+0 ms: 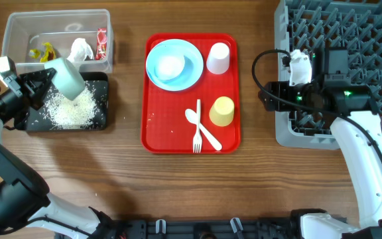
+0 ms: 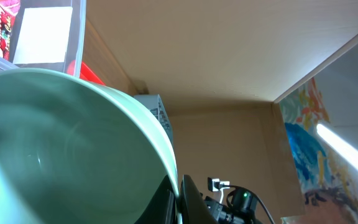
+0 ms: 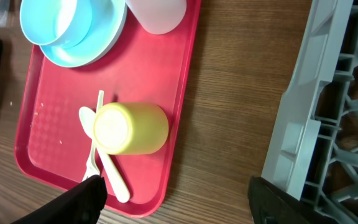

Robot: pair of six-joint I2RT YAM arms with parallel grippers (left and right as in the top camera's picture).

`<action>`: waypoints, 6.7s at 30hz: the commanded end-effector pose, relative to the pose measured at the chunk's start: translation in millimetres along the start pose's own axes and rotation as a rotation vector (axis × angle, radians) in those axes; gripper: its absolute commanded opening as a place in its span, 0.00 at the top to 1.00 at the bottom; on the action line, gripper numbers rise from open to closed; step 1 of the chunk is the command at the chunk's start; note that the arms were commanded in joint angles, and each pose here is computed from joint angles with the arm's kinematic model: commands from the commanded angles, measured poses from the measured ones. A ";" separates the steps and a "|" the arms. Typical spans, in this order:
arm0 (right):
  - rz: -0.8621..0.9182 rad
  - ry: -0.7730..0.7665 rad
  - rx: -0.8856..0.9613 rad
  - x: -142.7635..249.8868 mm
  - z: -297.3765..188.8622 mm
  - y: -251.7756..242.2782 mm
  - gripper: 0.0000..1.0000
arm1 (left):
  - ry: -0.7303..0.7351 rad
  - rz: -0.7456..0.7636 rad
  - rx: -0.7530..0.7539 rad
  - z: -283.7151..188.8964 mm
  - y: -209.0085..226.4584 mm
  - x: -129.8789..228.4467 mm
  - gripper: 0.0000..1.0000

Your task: Sort waste into correct bins and load items into the dishwasher rack

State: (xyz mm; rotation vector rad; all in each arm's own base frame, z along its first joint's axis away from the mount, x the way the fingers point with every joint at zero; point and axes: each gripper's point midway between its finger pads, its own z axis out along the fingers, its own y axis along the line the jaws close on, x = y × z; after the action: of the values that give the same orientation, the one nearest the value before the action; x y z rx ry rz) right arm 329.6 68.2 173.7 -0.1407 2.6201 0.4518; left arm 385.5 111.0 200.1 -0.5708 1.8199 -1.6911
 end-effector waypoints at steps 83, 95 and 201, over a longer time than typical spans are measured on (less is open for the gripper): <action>-0.104 -0.133 -0.110 -34.0 4.7 59.3 0.22 | 0.368 0.626 -1.005 201.9 19.5 187.8 0.00; -0.088 -0.018 0.081 -6.2 57.4 79.7 0.18 | 0.185 0.486 -1.118 128.3 8.8 119.6 0.00; 0.652 -0.217 0.537 18.8 -136.2 -184.9 0.52 | 0.097 0.371 -1.198 78.8 20.6 84.4 0.00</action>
State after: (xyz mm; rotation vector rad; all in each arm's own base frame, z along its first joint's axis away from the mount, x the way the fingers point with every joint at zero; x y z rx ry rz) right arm 283.9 -138.4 231.4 0.8372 2.4176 -0.1131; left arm 375.8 -3.7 164.0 -0.5293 2.6974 -0.2592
